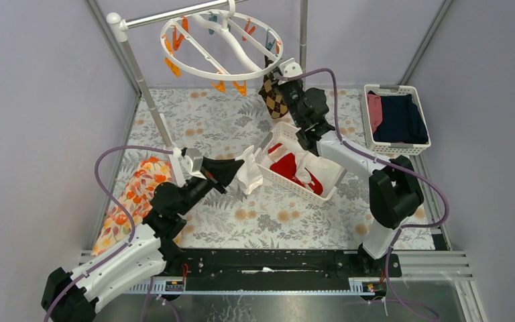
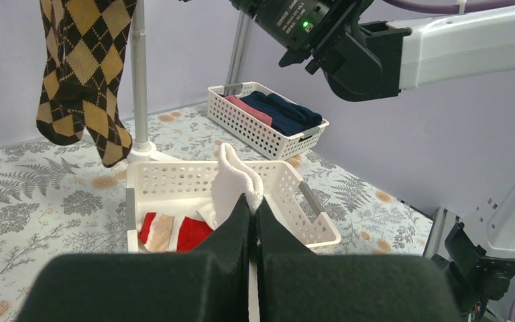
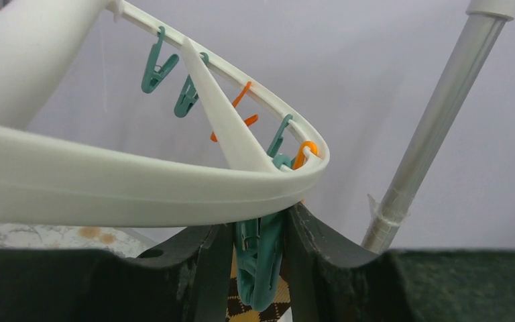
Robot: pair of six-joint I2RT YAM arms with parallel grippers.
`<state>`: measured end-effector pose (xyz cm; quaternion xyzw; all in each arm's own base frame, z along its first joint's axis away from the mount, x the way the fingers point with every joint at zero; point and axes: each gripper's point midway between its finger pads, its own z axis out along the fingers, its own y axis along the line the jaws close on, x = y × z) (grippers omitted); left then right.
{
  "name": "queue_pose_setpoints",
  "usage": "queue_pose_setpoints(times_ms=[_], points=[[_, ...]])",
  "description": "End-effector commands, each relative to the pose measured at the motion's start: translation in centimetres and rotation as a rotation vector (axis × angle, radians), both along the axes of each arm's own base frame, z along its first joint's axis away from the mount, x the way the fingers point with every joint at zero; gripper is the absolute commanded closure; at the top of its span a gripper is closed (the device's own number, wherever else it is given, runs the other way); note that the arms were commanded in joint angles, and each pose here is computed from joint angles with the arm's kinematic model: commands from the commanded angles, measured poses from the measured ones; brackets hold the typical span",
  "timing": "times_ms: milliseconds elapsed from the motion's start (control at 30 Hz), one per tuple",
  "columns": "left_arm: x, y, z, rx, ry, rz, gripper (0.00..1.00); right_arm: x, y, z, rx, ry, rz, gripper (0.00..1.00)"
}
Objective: Clip the socks to the hanger
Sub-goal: Open the clamp at the hanger.
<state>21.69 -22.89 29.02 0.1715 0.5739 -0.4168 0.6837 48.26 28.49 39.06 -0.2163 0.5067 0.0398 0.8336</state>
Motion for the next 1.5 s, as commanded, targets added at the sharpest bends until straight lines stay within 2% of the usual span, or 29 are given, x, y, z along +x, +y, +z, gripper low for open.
queue_pose_setpoints(times_ms=[0, 300, 567, 733, 1033, 1467], points=[[-0.3, 0.1, -0.1, 0.001, -0.021, 0.001, 1.00, -2.3, -0.7, 5.3, 0.138, -0.019, 0.112, 0.64], [-0.7, -0.7, 1.3, -0.044, -0.033, -0.056, 1.00, -2.8, -1.6, 6.7, 0.330, 0.157, 0.283, 0.67], [-1.0, -1.6, 3.2, -0.174, -0.022, -0.157, 1.00, -2.7, -1.7, 7.0, 0.434, 0.271, 0.400, 0.70], [0.3, -2.3, 3.3, -0.244, 0.008, -0.168, 1.00, -2.7, -1.4, 6.8, 0.471, 0.322, 0.440, 0.71], [7.3, -2.9, 3.6, -0.278, 0.060, 0.046, 1.00, -2.6, -1.6, 6.6, 0.509, 0.341, 0.433, 0.71], [12.5, -5.8, 6.7, -0.179, -0.065, 0.234, 1.00, -2.1, -2.0, 6.2, 0.531, 0.336, 0.406, 0.71]])
